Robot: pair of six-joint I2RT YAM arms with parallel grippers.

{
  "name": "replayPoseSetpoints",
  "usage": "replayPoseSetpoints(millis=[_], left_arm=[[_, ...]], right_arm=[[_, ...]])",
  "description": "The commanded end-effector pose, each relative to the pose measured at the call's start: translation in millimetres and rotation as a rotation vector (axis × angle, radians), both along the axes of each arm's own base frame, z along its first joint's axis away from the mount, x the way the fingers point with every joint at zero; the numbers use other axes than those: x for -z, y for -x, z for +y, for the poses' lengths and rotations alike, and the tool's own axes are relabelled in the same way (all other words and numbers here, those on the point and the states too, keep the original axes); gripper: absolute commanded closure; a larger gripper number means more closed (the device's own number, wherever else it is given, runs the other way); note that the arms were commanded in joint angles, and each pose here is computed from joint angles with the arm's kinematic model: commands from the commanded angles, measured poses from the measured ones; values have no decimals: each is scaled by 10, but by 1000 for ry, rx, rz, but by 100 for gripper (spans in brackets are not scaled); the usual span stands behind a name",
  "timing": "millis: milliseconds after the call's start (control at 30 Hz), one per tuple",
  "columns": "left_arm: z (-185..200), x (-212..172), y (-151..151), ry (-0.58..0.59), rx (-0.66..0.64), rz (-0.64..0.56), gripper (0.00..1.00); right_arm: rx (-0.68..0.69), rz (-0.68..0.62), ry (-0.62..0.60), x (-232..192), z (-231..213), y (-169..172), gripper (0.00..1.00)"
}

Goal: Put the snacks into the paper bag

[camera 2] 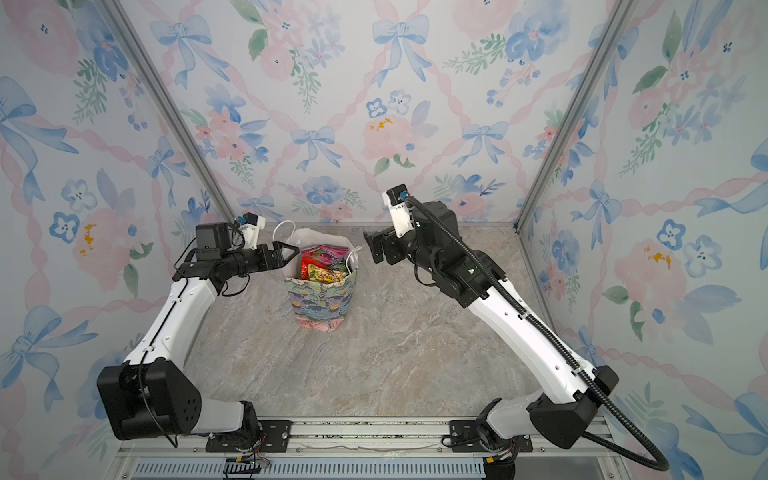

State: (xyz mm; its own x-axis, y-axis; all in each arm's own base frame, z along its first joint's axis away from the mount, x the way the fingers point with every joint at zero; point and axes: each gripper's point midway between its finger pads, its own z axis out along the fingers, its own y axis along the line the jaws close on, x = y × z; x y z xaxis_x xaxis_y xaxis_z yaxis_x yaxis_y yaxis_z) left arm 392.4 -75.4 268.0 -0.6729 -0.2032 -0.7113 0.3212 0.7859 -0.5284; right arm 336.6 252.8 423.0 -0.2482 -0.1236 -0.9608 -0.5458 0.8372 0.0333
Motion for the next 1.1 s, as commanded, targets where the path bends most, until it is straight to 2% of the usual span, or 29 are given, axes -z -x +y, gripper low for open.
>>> replayPoseSetpoints(millis=[0, 133, 267, 400, 533, 633, 733, 867, 1067], left_arm=[[-47, -110, 162, -37, 29, -62, 2], [-57, -325, 364, -70, 25, -147, 2], [-18, -600, 663, -118, -13, -285, 2], [167, -840, 937, -140, -172, -449, 2], [445, -951, 1179, -167, -372, -640, 2], [631, -831, 1245, -168, -496, -696, 2], [834, -564, 1160, -157, -620, -675, 2], [922, -220, 1017, -110, -679, -619, 2], [1084, 192, 977, -164, -764, -665, 2]], right_arm=[[69, -55, -63, -110, -280, 17, 4], [183, -64, -60, 39, -683, 27, 3], [261, -32, -29, 336, -995, 65, 3], [340, -9, 19, 734, -1263, 86, 3], [447, 6, 111, 1388, -1547, 40, 4], [523, 0, 161, 1821, -1731, 4, 3], [655, -25, 199, 2086, -1996, -32, 3], [823, -34, 198, 2303, -2371, -108, 3], [902, -86, 220, 2639, -2575, -199, 3]])
